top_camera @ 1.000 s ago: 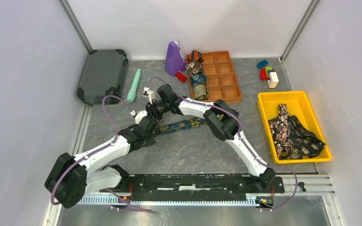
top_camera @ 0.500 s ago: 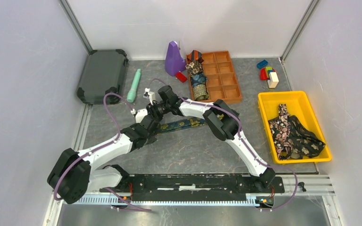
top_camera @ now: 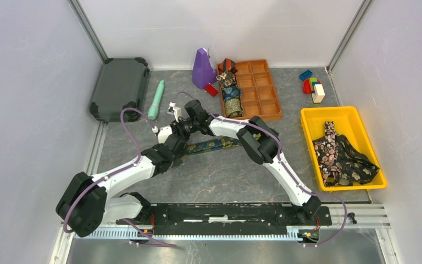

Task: Roll the ties
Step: Roll the tie at the center of the board.

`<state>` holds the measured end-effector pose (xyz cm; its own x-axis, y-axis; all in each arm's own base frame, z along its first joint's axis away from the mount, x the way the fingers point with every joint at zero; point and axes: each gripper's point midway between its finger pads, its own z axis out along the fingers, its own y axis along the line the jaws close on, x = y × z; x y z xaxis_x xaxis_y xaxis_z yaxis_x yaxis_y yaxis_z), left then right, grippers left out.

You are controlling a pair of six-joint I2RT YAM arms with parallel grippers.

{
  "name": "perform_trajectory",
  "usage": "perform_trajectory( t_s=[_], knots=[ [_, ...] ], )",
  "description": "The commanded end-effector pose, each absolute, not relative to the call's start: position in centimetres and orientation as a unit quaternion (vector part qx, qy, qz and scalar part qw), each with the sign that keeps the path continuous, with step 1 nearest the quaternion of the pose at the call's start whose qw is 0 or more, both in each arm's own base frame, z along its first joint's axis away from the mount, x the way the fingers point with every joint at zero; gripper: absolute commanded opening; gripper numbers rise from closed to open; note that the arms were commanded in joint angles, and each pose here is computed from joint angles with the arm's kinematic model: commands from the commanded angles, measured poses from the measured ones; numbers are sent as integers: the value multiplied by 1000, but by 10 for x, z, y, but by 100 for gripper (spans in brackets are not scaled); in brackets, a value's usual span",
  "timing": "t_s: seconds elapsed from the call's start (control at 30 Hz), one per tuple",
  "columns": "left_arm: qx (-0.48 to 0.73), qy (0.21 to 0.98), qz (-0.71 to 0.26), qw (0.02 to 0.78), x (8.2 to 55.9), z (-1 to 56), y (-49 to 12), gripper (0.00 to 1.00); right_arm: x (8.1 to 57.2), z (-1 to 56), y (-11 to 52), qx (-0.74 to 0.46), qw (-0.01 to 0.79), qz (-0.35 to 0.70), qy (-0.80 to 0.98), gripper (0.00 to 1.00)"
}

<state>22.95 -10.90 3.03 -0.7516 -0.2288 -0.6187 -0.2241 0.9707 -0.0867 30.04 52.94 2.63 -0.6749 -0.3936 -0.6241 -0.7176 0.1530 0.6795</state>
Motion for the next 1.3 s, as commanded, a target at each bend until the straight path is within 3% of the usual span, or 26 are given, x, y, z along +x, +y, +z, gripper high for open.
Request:
perform_trajectory(
  t_s=[0.0,0.27,0.43,0.67,0.83,1.27],
  knots=[
    [-132,921,-14,365,243,50,-113,23,322,33,524,-346,184,514,763,45],
    [-123,926,-34,354,235,54,-117,25,362,80,514,-319,264,488,769,63],
    [-119,930,-33,347,227,61,-113,29,376,109,499,-300,286,460,785,65],
    [-136,919,-31,370,216,85,-96,33,344,144,465,-262,327,450,789,54],
    [-150,903,1,402,219,116,-74,44,310,161,476,-266,325,464,780,46],
    [-225,879,-2,422,226,127,-43,52,267,132,523,-285,266,481,785,27]
  ],
)
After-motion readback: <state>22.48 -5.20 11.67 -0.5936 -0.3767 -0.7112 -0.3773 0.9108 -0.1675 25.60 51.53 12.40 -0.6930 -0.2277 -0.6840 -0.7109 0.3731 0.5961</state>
